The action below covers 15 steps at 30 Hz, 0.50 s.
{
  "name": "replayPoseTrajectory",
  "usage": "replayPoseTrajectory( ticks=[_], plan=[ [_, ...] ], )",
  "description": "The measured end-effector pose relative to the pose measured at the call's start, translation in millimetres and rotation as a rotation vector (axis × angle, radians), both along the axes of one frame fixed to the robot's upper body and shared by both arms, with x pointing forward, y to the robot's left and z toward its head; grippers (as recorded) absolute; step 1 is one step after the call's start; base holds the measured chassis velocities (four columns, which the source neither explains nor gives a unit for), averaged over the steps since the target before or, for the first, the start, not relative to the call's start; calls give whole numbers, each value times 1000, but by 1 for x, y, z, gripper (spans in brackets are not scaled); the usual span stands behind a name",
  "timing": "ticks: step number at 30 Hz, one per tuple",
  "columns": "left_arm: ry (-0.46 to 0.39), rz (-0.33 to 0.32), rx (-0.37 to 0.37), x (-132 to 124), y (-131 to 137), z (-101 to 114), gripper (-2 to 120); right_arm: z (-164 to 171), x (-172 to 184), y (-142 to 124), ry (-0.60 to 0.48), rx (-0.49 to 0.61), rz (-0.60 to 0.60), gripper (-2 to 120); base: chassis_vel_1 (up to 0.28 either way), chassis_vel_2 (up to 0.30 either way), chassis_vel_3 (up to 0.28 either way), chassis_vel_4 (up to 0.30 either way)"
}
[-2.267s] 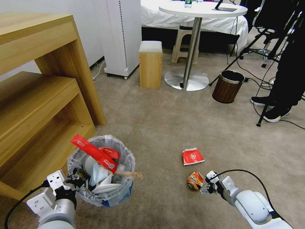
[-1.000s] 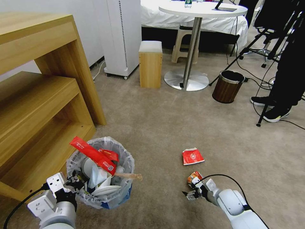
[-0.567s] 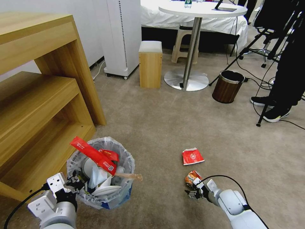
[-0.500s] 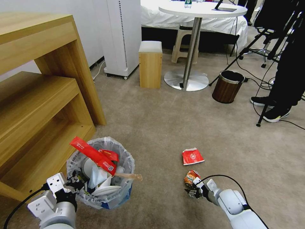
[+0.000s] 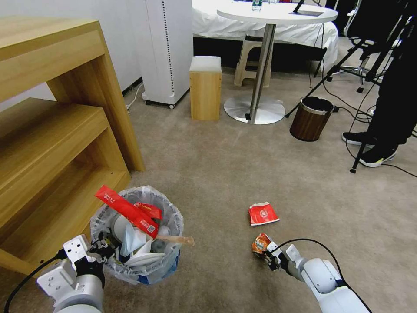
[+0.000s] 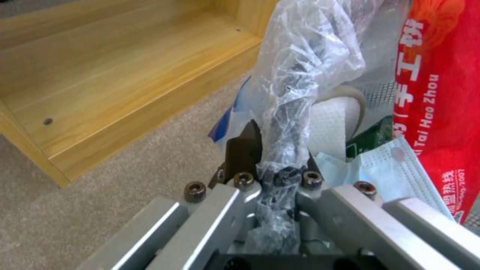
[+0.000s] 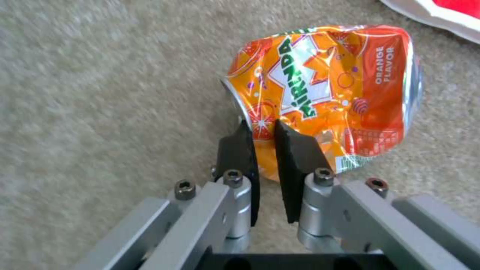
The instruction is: Pick up the trash bin and place the garbage on the floor into it.
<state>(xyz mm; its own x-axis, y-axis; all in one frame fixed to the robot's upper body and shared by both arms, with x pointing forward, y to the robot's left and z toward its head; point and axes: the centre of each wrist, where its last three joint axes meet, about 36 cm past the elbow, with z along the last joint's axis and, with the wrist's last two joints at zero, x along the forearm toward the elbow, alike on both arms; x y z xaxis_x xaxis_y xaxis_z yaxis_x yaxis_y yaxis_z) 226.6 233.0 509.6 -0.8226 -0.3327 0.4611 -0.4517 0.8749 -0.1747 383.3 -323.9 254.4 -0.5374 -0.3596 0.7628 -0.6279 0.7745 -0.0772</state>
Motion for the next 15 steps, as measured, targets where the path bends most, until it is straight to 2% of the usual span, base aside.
replayPoseTrajectory(
  ticks=[2, 3, 6, 7, 10, 11, 13, 14, 15],
  plan=[
    [-4, -1, 0, 1, 0, 0, 1, 9, 0, 3, -71, 79, -1, 8, 0, 0, 0, 0],
    [-4, -1, 0, 1, 0, 0, 1, 9, 0, 3, -71, 79, -1, 8, 0, 0, 0, 0],
    [-11, -2, -3, 2, -1, 1, 1, 43, 7, 11, -247, 279, 123, 8, 0, 0, 0, 0],
    [-11, -2, -3, 2, -1, 1, 1, 43, 7, 11, -247, 279, 123, 8, 0, 0, 0, 0],
    [-15, -7, -13, 3, -3, 1, 1, 82, 19, 12, -417, 512, 374, 8, 0, 0, 0, 0],
    [-15, -7, -13, 3, -3, 1, 1, 82, 19, 12, -417, 512, 374, 8, 0, 0, 0, 0],
    [-8, -11, -17, 4, -6, -2, 1, 113, 33, 16, -510, 708, 580, 8, 0, 0, 0, 0],
    [-6, -13, -17, 4, -7, -3, 1, 121, 36, 18, -526, 755, 620, 8, 0, 0, 0, 0],
    [-6, -13, -17, 4, -7, -3, 1, 121, 36, 18, -526, 755, 620, 8, 0, 0, 0, 0]
  ],
)
